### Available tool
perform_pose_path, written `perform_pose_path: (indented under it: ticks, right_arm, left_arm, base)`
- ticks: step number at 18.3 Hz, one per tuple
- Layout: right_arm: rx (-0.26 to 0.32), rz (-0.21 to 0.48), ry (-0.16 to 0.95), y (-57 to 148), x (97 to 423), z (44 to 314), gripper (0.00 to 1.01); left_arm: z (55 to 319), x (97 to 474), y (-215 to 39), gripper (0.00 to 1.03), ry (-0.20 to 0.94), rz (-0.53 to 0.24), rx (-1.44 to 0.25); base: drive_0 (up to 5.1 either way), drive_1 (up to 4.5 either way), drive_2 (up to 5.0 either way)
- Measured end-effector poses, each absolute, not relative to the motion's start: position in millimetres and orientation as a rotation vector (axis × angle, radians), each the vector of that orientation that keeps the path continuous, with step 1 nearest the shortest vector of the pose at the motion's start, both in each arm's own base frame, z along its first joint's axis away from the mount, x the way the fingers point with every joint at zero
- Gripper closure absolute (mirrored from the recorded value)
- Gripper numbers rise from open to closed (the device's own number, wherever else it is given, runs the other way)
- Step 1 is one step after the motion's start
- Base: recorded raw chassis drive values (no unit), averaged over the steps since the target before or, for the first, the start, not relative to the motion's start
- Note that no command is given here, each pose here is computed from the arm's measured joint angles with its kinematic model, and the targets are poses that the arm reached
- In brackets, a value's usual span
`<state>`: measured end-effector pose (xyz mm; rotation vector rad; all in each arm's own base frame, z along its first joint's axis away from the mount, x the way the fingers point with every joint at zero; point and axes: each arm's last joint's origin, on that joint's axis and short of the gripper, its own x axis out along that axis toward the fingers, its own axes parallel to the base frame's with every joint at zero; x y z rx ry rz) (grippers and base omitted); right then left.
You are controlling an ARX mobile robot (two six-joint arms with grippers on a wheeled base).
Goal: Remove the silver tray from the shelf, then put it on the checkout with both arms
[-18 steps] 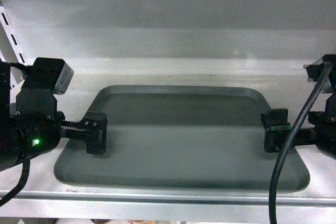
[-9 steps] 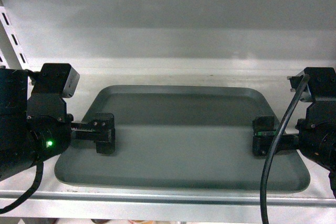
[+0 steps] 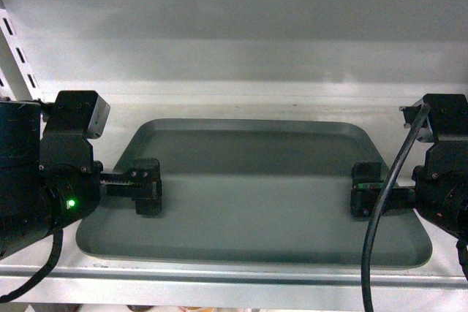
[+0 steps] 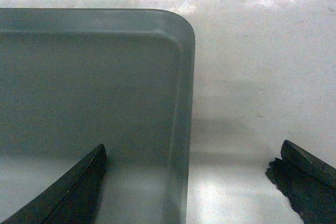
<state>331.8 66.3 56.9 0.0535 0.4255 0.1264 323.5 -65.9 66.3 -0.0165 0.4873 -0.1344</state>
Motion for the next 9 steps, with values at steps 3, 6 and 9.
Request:
perform_pose_path:
  ticks: [3, 6, 9]
  right_arm:
    - [0.05, 0.127, 0.421, 68.8, 330.7, 56.6, 0.18]
    - [0.049, 0.125, 0.417, 69.8, 330.6, 56.5, 0.47]
    - [0.044, 0.12, 0.416, 72.4, 329.6, 56.4, 0.73]
  left_arm:
    - [65.7, 323.3, -69.0, 0.27, 0.478, -0.151, -0.017]
    - [65.0, 321.5, -71.1, 0.55, 0.465, -0.161, -0.009]
    - [64.0, 320.8, -69.7, 0.8, 0.461, -0.146, -0.005]
  base:
    - [0.0, 0.0, 0.0]
    - [0.0, 0.0, 0.0]
    - [0.0, 0.0, 0.0]
